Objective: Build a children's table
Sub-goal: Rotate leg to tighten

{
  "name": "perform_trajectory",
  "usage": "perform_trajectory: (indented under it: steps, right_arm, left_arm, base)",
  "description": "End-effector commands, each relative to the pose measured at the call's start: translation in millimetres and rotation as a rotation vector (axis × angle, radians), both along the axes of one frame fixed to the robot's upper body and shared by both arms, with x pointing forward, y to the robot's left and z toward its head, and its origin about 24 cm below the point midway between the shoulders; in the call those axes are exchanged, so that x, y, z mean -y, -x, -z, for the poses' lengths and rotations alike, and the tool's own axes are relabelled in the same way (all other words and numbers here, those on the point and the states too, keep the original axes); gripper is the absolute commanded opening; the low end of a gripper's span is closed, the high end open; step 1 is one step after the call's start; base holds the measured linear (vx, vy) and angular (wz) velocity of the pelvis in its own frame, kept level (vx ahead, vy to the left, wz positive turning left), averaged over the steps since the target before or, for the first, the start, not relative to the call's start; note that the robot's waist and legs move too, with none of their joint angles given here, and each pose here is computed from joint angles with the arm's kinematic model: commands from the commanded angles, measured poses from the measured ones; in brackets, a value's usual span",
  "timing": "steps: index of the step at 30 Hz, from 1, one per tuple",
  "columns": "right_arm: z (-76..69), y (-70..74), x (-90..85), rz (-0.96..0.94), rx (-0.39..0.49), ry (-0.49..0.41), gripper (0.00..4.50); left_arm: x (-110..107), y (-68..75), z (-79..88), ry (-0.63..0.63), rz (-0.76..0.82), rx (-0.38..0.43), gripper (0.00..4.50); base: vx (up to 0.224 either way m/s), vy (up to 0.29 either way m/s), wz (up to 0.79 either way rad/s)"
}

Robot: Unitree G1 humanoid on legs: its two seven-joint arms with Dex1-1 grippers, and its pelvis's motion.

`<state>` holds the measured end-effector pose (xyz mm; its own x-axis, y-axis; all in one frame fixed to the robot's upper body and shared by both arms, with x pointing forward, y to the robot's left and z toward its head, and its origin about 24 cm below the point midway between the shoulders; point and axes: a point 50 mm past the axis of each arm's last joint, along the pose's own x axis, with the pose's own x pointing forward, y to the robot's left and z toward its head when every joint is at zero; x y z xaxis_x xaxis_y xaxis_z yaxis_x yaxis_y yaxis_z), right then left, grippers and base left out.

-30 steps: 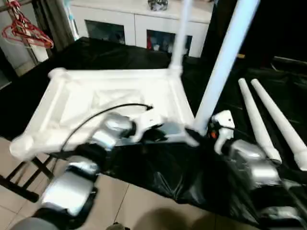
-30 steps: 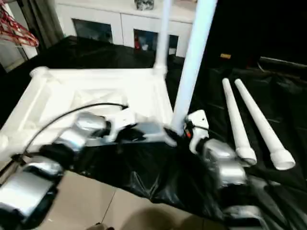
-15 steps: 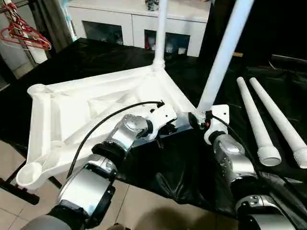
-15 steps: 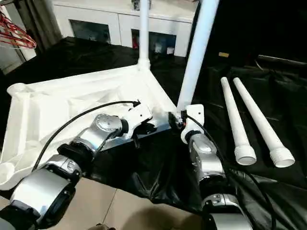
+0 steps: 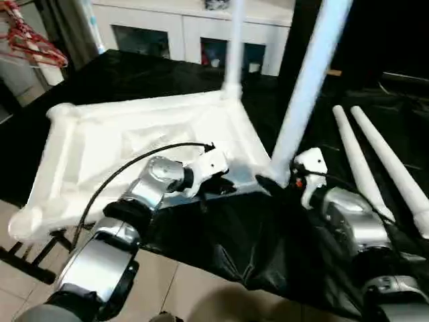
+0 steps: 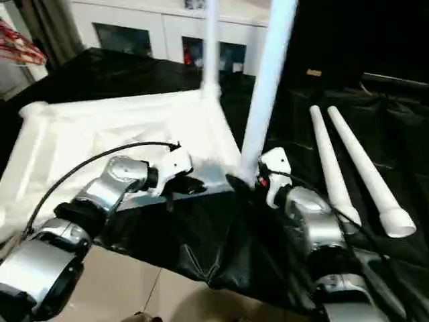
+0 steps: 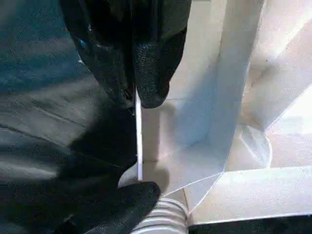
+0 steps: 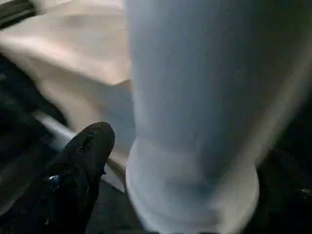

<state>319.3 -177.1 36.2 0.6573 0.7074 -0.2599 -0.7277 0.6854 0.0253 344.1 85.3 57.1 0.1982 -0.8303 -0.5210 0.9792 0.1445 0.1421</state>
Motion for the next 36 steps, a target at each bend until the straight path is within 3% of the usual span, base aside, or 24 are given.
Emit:
perform_trajectory:
  steps: [1, 8, 14, 17, 19, 25, 26, 28, 33, 36]
  right_arm:
    - [-3.7, 4.6, -8.8, -0.127, -0.008, -0.008, 4.02]
    - [-8.5, 15.4, 1.1, -0.309, -0.057, 0.037, 4.02]
    - [-9.7, 18.1, 1.3, -0.372, -0.077, 0.050, 3.34]
    - [-9.3, 18.6, 1.0, -0.381, -0.083, 0.046, 3.26]
    - [-7.2, 20.7, 0.4, -0.391, -0.095, 0.040, 2.91]
    - [-3.9, 23.6, -1.9, -0.386, -0.108, 0.023, 2.72]
    - [1.6, 19.8, -4.9, -0.278, -0.102, -0.009, 2.72]
    - [1.6, 19.8, -4.9, -0.278, -0.102, -0.009, 2.72]
    - [16.7, 11.6, -15.1, -0.034, -0.091, -0.015, 2.70]
    - [34.0, 6.7, -40.7, 0.223, -0.114, -0.027, 2.70]
  left_arm:
    - [7.2, 5.0, -2.2, 0.012, 0.080, 0.006, 0.00]
    - [-5.1, 8.9, -2.4, -0.009, 0.138, -0.026, 0.00]
    - [-13.6, 9.5, -4.3, -0.035, 0.168, -0.047, 0.00]
    - [-15.5, 9.5, -4.7, -0.041, 0.172, -0.052, 0.00]
    - [-15.8, 9.7, -4.7, -0.039, 0.172, -0.059, 0.00]
    - [-13.6, 9.7, -4.8, -0.028, 0.165, -0.056, 0.00]
    - [-6.2, 4.5, -4.0, -0.019, 0.090, -0.016, 0.00]
    - [-6.2, 4.5, -4.0, -0.019, 0.090, -0.016, 0.00]
    - [11.4, -3.3, -3.0, -0.003, -0.039, 0.026, 0.00]
    - [39.8, -6.8, -5.0, 0.023, -0.133, 0.056, 0.00]
  base:
    - [0.000, 0.000, 0.00]
    - [0.000, 0.000, 0.00]
    - [0.000, 0.000, 0.00]
    - [0.000, 0.000, 0.00]
    - [0.000, 0.000, 0.00]
    - [0.000, 0.000, 0.00]
    - [0.000, 0.000, 0.00]
    - [0.000, 0.000, 0.00]
    - [0.000, 0.000, 0.00]
    - [0.000, 0.000, 0.00]
